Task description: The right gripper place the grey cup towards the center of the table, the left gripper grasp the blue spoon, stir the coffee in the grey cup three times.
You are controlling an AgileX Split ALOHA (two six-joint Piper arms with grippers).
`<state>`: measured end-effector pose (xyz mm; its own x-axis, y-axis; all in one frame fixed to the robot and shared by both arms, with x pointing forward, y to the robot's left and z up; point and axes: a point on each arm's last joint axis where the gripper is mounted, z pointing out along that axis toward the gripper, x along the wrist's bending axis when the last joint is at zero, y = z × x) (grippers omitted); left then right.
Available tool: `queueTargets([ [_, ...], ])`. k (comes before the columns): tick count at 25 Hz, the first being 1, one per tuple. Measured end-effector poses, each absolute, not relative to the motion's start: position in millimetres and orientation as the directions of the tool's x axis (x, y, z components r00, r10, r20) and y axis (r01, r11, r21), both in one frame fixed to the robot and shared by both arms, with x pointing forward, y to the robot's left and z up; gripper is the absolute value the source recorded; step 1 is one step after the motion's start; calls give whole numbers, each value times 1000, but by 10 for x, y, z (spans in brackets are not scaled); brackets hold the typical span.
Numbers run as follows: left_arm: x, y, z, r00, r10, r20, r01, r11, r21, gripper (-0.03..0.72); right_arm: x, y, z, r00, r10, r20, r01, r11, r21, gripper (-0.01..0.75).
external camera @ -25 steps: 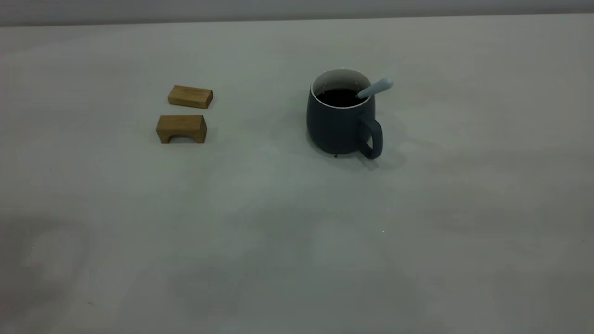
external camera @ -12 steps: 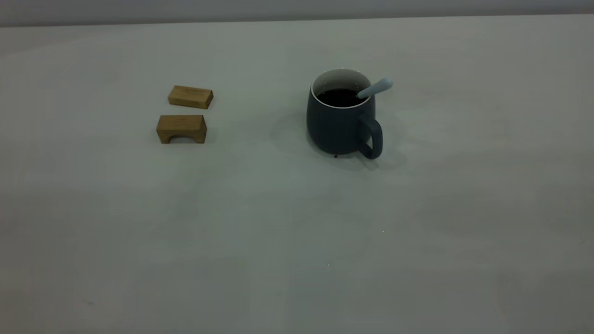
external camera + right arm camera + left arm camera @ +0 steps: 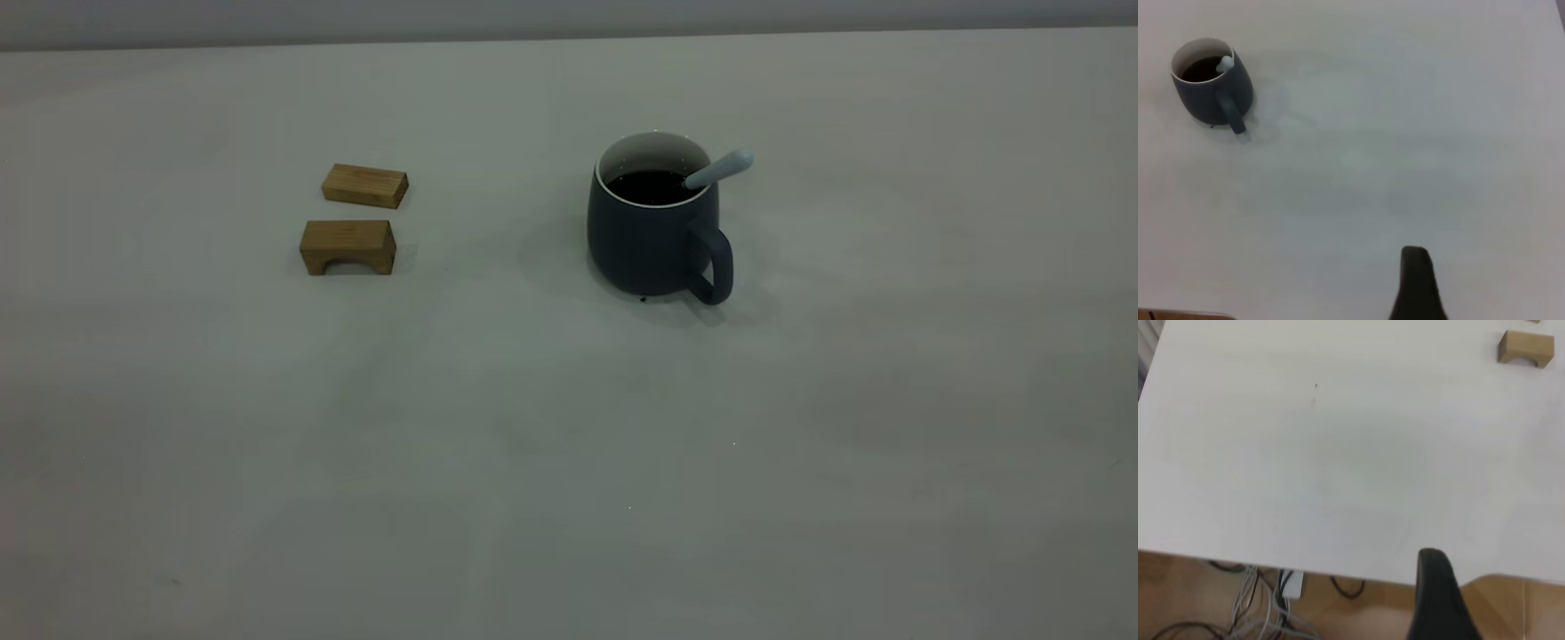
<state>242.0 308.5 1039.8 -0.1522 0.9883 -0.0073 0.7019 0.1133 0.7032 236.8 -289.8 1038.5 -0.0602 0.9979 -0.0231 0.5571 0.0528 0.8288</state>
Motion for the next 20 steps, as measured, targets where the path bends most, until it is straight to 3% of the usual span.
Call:
queueTargets([
  [7,2245,3071,10368,-144,989,-26,610,109,785,527,2368,-2898,10385,-60,998,-23,557,53,829,592],
  [20,2224,2984,10330,-1,1000,2,624,-1,781,527,2368,-2898,10385,-60,998,-23,557,53,829,592],
])
